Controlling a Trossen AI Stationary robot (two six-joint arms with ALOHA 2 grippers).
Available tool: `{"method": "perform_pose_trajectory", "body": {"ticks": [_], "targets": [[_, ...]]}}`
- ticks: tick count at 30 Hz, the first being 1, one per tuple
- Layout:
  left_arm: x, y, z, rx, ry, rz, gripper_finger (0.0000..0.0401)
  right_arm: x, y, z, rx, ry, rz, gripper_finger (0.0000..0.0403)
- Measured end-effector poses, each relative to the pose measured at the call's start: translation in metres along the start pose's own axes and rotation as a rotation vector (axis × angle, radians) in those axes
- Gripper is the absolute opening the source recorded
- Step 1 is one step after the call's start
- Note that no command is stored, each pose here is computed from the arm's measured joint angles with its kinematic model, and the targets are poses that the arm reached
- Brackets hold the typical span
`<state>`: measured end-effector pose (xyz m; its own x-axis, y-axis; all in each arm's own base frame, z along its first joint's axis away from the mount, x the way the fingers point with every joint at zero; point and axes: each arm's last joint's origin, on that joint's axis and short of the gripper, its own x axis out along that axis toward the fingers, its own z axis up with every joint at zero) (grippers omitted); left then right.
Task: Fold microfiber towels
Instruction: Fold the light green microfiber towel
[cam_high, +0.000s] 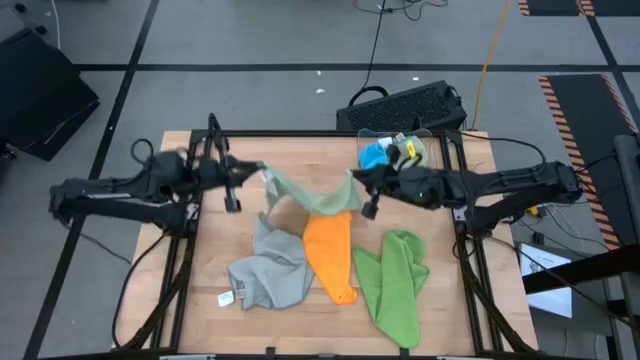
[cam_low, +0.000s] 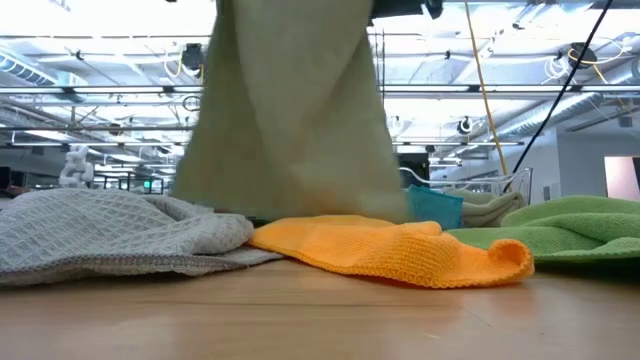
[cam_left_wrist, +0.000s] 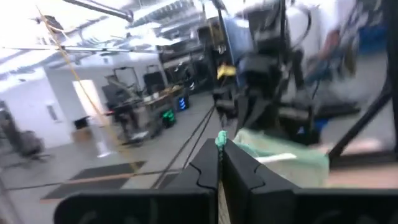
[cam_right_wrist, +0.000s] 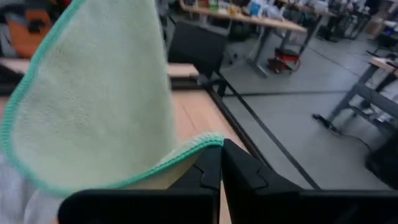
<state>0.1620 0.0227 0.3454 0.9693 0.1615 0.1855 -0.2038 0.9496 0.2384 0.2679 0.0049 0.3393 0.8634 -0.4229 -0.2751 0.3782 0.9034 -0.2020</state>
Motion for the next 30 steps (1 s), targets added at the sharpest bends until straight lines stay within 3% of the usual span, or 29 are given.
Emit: {"method": "perform_pose_trajectory", "body": {"ticks": [2, 8, 13, 16, 23, 27, 30], "targets": [[0.001, 0.011, -0.003, -0.116, -0.020, -0.086, 0.0013, 0.003, -0.005, 0.000, 0.009, -0.002, 0.013, 0.0000], [-0.003, 0.007, -0.016, -0.431, 0.108, -0.591, 0.0007, -0.003, 0.006, -0.013, 0.020, 0.128, 0.145, 0.0000], [-0.011, -0.010, -0.024, -0.553, 0.267, -0.739, 0.0015, -0.013, 0.020, -0.024, 0.039, 0.244, 0.302, 0.0000], [-0.012, -0.017, -0.030, -0.542, 0.333, -0.712, 0.0024, -0.019, 0.028, -0.029, 0.027, 0.301, 0.345, 0.0000], [-0.016, -0.022, -0.052, -0.380, 0.559, -0.462, 0.0015, -0.046, 0.027, -0.040, 0.064, 0.454, 0.354, 0.0000], [-0.018, -0.028, -0.055, -0.373, 0.592, -0.470, 0.0021, -0.063, 0.027, -0.045, 0.081, 0.523, 0.356, 0.0000], [-0.018, -0.033, -0.054, -0.348, 0.592, -0.445, 0.0047, -0.071, 0.026, -0.048, 0.077, 0.542, 0.288, 0.0000]]}}
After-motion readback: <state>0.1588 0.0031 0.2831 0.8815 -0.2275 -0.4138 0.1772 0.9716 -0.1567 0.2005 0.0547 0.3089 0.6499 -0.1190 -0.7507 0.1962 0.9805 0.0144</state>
